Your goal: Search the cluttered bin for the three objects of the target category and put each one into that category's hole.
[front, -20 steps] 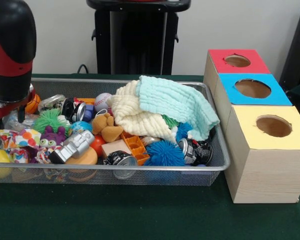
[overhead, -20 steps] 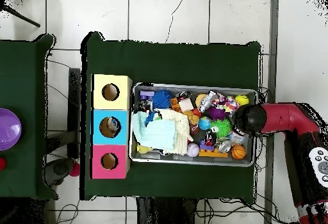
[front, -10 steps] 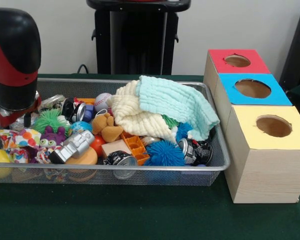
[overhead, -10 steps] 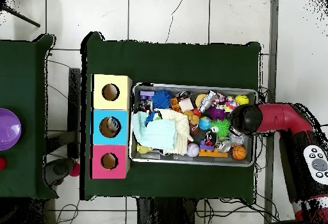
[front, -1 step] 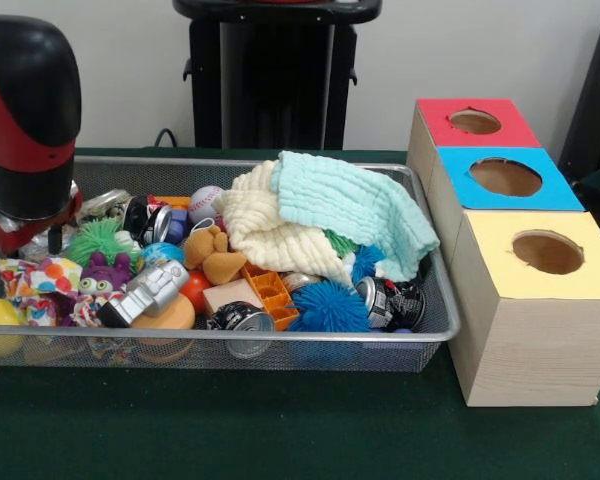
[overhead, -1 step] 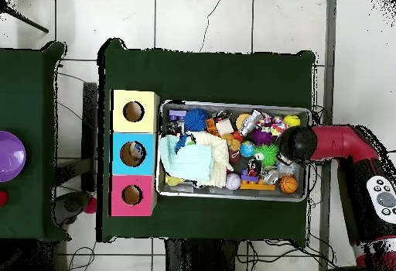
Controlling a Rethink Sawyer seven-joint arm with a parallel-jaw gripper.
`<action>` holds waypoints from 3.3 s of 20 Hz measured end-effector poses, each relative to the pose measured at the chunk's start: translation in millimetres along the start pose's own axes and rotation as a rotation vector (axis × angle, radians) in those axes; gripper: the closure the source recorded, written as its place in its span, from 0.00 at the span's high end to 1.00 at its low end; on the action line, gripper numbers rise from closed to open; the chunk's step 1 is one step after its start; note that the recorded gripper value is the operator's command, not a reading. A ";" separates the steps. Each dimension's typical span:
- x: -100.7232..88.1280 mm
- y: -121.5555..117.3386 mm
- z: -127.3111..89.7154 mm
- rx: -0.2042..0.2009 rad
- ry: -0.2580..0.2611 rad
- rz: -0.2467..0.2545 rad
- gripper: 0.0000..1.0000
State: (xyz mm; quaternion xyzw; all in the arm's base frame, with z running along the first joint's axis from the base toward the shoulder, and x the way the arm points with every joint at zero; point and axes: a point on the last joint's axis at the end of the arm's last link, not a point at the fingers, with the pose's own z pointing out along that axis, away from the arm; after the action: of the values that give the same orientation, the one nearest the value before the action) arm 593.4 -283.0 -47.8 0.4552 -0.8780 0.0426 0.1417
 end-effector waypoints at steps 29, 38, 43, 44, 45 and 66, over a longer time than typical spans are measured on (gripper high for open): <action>4.4 35.7 6.8 -0.283 0.101 -0.163 1.00; 0.3 21.3 10.3 -0.208 -0.009 -0.116 1.00; 4.3 19.0 5.3 -0.281 -0.111 -0.026 1.00; 4.5 18.5 4.1 -0.301 -0.138 -0.004 1.00; 4.7 18.0 2.9 -0.321 -0.164 0.018 1.00; -1.0 24.7 -13.6 -0.439 -0.243 0.126 0.00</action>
State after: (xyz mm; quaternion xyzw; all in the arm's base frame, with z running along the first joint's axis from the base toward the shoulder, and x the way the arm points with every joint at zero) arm 576.7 -265.1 -33.8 0.3597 -0.9034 -0.1953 0.1279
